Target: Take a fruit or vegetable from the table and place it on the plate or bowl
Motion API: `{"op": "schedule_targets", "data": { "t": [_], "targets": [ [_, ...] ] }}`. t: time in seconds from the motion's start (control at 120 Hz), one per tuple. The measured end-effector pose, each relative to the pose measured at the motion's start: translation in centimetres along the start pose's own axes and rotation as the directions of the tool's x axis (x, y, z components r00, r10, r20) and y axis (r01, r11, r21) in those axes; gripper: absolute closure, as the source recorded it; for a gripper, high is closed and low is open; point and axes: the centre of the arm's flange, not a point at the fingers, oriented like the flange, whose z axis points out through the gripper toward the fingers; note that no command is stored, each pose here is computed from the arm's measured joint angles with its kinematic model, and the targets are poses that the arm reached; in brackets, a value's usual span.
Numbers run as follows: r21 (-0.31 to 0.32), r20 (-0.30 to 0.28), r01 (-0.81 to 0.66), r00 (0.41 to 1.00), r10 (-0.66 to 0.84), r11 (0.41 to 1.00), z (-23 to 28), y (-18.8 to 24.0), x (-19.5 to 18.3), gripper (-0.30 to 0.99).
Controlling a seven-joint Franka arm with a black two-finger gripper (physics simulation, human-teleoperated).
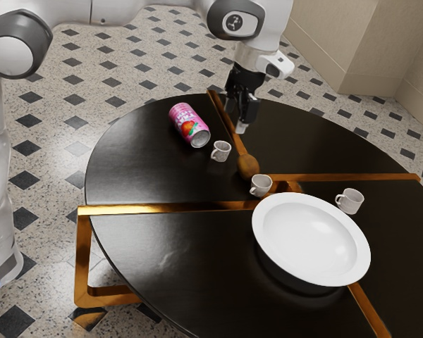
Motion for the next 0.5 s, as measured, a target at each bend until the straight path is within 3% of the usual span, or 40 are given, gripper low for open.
{"op": "schedule_targets", "data": {
  "t": [0.058,0.133,0.208,0.283,0.333,0.375,0.417,0.5],
  "targets": [
    [-0.024,-0.097,0.012,0.995,-0.014,1.000,-6.9,0.1,-1.6,0.01],
    [-0.047,-0.110,0.077,0.991,-0.082,0.996,-10.0,-2.6,-3.1,0.01],
    [-0.060,-0.082,0.243,0.965,-0.248,0.968,-10.3,-10.5,-4.8,0.02],
    [-0.068,-0.064,0.448,0.889,-0.453,0.891,-10.8,-20.5,-8.4,0.02],
    [-0.052,-0.218,0.572,0.794,-0.568,0.819,-18.8,-24.9,-14.3,0.02],
    [-0.041,-0.311,0.622,0.736,-0.601,0.782,-23.8,-24.8,-18.6,0.02],
    [-0.028,-0.312,0.554,0.786,-0.534,0.832,-24.1,-21.6,-16.1,0.02],
    [0.002,-0.168,0.332,0.930,-0.327,0.943,-15.6,-16.7,-4.0,0.02]
  ]
}}
